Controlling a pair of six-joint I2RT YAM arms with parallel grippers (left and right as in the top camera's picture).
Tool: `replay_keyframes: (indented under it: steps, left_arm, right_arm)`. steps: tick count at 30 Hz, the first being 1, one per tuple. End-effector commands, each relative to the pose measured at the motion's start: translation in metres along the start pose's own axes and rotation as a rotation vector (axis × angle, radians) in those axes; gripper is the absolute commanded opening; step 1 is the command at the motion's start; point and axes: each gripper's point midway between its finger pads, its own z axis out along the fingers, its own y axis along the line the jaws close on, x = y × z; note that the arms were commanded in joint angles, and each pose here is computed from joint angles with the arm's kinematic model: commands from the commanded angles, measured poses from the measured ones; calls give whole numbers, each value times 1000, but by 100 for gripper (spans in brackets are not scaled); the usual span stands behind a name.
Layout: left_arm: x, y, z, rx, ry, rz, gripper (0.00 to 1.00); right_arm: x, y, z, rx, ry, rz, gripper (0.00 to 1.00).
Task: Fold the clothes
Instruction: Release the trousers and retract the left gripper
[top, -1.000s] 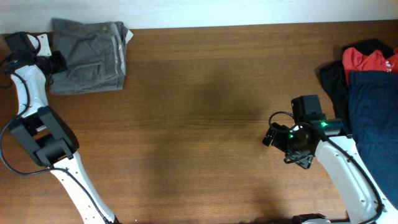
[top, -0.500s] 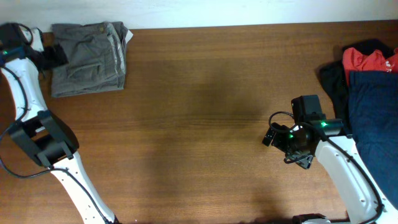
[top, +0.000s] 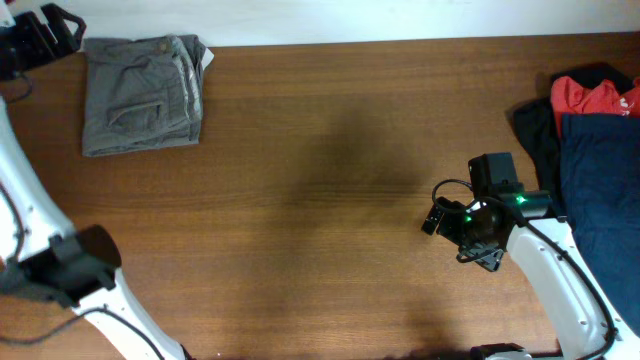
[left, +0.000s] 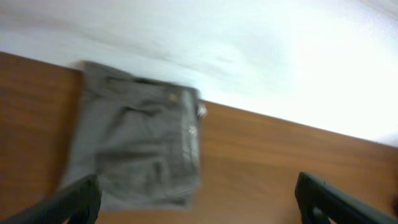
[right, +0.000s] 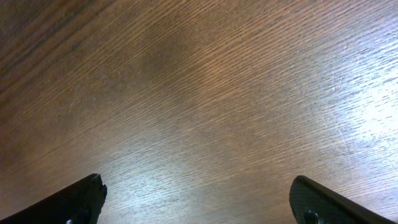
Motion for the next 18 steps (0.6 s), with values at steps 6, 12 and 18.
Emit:
replay_keyframes:
  steps: [6,12,18]
  left_arm:
    - [19,-89,-108,108,-8,-3,99]
    - [56,-140,-159,161,39,59,99]
    - [79,-209,-209,276,-10,199,99]
  right_arm:
    - [0,0,1,-3,4,9,99]
    - [1,0,1,-3,4,9,99]
    - [1,-1,1,-2,5,9,99]
